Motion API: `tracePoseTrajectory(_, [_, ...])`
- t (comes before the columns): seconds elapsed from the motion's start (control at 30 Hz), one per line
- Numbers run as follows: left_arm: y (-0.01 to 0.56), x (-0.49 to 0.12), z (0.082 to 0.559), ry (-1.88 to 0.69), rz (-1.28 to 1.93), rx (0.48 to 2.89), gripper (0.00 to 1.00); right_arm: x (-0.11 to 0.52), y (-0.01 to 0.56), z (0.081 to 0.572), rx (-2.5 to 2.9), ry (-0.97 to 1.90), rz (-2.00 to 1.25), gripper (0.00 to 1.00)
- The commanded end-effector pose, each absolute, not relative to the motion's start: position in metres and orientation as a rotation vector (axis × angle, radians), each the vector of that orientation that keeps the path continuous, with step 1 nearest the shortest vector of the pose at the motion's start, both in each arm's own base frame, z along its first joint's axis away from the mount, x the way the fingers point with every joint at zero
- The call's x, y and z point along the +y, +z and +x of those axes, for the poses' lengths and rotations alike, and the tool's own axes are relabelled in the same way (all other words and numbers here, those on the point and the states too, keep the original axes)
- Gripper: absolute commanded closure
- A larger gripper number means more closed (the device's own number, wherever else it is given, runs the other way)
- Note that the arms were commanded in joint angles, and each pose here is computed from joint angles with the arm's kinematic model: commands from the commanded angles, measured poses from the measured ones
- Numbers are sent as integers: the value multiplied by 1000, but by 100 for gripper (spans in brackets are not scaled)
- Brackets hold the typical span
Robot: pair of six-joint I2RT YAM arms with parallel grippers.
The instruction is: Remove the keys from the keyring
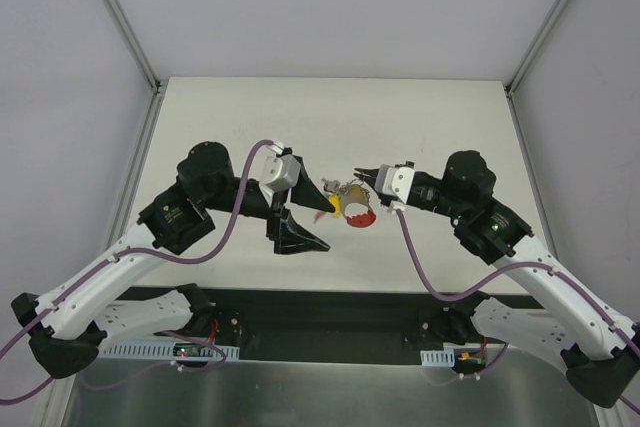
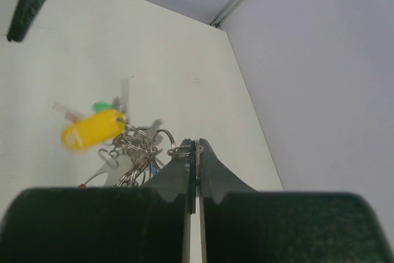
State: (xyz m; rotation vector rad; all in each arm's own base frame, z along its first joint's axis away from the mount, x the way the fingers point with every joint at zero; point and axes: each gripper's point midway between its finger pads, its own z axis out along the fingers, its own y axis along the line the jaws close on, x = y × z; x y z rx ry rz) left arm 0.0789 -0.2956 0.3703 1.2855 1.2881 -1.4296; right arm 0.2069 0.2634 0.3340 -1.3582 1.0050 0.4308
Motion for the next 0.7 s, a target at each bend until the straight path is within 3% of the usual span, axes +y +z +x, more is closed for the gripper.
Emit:
tracePoseTrajectory(0.0, [356, -296, 91, -1359, 1291, 1359, 27, 263, 384, 197, 839, 414, -1299, 99])
tracePoseTrajectory(0.27, [362, -300, 115, -1244, 1220, 1380, 30, 271, 385, 184, 799, 496, -1332, 99])
tracePoseTrajectory(0.67, [368, -317, 116, -1293, 1325, 1304, 41, 272, 384, 184, 824, 533, -1307, 99])
